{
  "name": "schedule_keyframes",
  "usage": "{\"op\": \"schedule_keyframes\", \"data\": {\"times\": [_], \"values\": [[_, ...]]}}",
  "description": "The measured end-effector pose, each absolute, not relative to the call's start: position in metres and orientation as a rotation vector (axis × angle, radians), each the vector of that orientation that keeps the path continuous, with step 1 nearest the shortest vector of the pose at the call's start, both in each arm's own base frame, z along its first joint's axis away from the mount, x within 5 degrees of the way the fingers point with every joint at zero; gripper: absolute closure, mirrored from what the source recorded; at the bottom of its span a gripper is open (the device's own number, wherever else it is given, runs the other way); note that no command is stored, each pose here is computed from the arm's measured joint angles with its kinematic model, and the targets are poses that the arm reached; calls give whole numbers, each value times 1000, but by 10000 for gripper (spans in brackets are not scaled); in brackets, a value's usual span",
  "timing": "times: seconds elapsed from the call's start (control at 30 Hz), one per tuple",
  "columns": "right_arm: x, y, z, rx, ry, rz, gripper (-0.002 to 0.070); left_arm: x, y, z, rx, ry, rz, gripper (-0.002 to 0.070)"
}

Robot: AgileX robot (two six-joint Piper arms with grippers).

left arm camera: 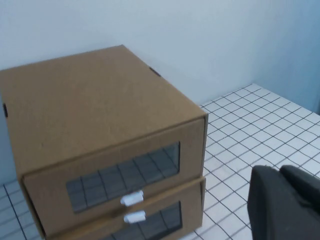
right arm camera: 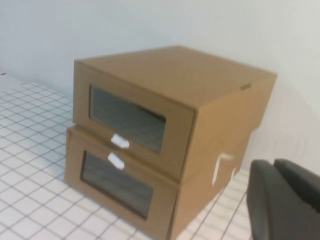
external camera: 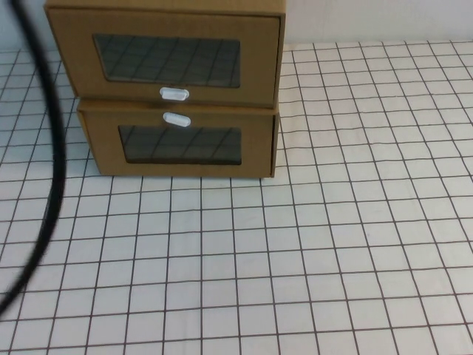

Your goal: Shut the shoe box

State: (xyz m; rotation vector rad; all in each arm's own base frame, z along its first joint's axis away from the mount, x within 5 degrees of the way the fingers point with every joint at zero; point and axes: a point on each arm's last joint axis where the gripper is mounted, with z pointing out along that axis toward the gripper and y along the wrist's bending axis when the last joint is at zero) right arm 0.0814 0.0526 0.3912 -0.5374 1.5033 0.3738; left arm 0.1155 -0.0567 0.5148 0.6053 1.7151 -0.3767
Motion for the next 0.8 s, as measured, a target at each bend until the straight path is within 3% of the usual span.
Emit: {"op": "schedule_keyframes", "data": {"times": [0.23,0.4,0.8], "values": [[69,44,328,-511,1560,372,689,48,-42,421,492,1714,-386,679],[72,45,313,-516,1604,370,689,18,-35,366,474,1692,-357,679],[70,47,305,-559,1663,385,689,5,-32,322,472,1691,-340,679]]}}
